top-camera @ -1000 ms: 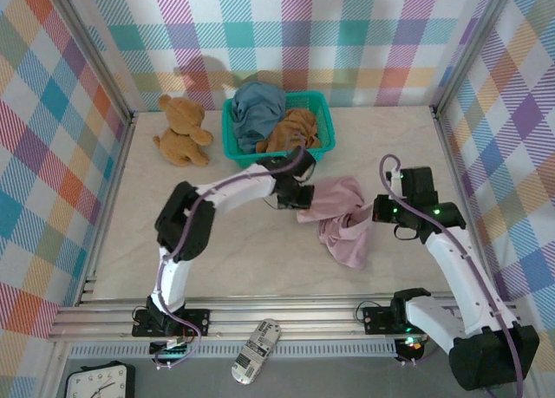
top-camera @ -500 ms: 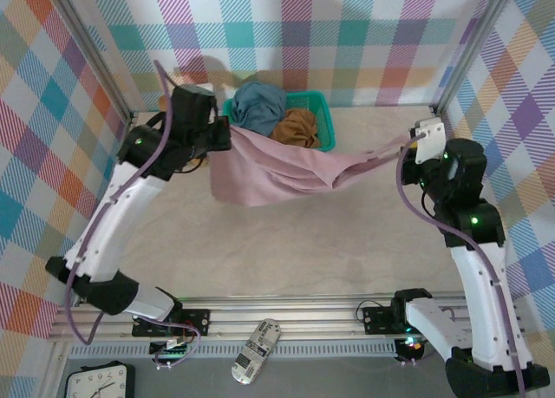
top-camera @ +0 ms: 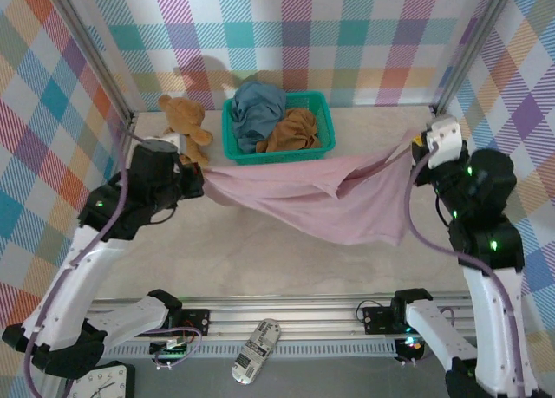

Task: Fold and stack the tank tops

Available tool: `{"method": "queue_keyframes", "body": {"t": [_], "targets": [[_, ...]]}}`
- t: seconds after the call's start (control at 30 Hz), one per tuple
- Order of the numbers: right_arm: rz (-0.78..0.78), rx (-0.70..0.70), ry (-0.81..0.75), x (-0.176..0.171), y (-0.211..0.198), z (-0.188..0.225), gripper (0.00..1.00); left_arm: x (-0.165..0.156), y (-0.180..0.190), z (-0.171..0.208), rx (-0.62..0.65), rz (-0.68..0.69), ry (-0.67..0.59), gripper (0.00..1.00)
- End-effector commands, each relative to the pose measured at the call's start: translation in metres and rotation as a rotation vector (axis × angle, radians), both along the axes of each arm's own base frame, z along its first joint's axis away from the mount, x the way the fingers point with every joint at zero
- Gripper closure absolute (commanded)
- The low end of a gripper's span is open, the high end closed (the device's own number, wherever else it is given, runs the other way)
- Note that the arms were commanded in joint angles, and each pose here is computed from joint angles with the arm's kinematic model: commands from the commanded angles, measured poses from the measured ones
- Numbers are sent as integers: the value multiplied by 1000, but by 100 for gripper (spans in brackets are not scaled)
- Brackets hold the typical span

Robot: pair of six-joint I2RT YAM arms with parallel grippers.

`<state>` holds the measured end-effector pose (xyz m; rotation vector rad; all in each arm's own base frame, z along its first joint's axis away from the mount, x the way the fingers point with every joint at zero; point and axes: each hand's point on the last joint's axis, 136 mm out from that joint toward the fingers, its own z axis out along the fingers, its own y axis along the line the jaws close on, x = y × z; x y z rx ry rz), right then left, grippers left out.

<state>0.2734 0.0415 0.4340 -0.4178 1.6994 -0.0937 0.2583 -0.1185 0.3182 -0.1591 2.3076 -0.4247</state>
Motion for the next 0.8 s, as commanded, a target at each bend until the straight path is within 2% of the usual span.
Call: {"method": "queue_keyframes", "body": {"t": [0.0,0.13,0.2,0.27,0.37,0.47,0.6,0.63,0.67,0.7,0.77], "targets": [[-50,-90,200,54,-9,-50,100,11,-50,-42,-208,-37,111,100],[-58,33,400,124,-18,-114,100,14,-114,-90,-347,-65,233,100],[-33,81,501,155,-9,-143,100,15,-122,-120,-318,4,312,100],[-39,107,607,182,-7,-182,100,17,-137,-144,-342,33,372,100],[-75,187,787,202,-1,-241,100,21,-144,-175,-267,103,445,100],[-43,216,884,204,23,-277,99,29,-127,-199,-182,213,490,100],[18,240,946,182,47,-285,77,41,-101,-209,-50,297,524,96],[16,275,964,172,50,-282,72,44,-96,-211,-49,310,536,91],[15,296,978,162,52,-278,65,47,-92,-213,-37,312,541,80],[23,304,989,148,56,-275,57,48,-84,-215,-3,312,545,75],[37,333,1006,117,64,-269,54,53,-70,-211,51,315,531,71]]}}
